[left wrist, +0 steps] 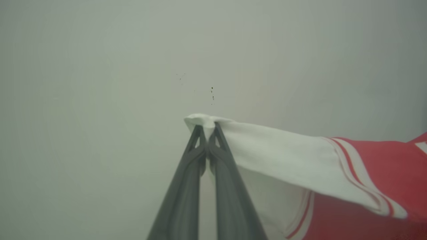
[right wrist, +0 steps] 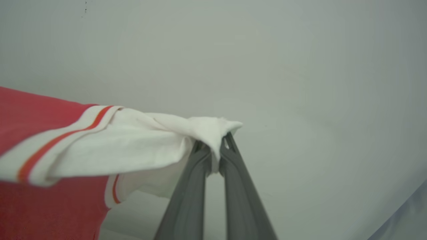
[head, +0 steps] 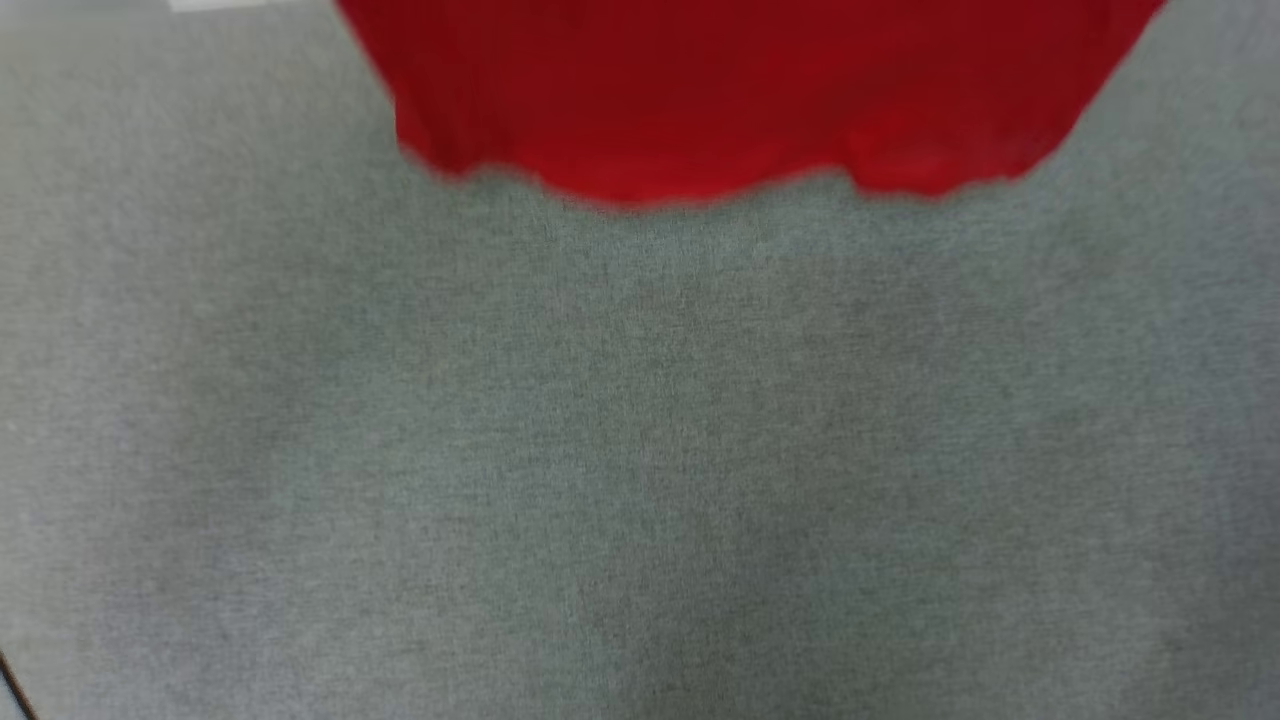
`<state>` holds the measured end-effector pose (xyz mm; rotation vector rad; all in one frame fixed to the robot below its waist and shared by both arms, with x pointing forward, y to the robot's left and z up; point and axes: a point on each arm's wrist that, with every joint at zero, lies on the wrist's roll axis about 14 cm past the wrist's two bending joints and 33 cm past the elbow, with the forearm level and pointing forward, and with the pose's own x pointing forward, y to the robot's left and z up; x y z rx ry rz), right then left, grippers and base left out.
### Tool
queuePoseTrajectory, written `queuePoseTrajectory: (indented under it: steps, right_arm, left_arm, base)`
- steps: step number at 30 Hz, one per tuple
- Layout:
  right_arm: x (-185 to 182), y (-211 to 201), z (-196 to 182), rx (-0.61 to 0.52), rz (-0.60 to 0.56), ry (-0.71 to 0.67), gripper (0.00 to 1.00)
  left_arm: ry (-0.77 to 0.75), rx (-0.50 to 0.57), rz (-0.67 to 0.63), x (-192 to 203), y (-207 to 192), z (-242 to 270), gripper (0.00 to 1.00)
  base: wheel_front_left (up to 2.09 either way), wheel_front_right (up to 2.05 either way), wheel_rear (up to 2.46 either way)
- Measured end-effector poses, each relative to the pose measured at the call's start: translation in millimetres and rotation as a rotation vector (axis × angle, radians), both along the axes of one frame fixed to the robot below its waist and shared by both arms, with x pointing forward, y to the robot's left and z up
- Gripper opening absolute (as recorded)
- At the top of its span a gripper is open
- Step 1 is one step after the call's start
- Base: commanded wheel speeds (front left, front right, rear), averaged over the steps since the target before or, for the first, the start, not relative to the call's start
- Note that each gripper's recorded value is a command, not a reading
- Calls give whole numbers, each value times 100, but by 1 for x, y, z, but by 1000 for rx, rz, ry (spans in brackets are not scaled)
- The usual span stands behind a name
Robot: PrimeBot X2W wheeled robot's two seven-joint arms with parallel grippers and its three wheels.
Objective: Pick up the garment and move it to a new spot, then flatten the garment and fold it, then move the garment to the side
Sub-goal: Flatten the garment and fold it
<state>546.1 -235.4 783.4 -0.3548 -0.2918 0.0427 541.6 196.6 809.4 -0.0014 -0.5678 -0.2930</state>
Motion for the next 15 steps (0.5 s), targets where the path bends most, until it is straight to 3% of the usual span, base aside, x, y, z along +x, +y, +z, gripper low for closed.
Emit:
queuePoseTrajectory:
  steps: [3,15]
  right_arm:
    - [33,0,-6,-15,-13,0,0]
    - [144,12,-40,-1,-26,-51,0]
  left_arm:
    - [11,28,32,35,3,-12,0]
    - [8,-26,134,144,26,-47,0]
  base:
    - [0,0,0]
    - [0,0,0]
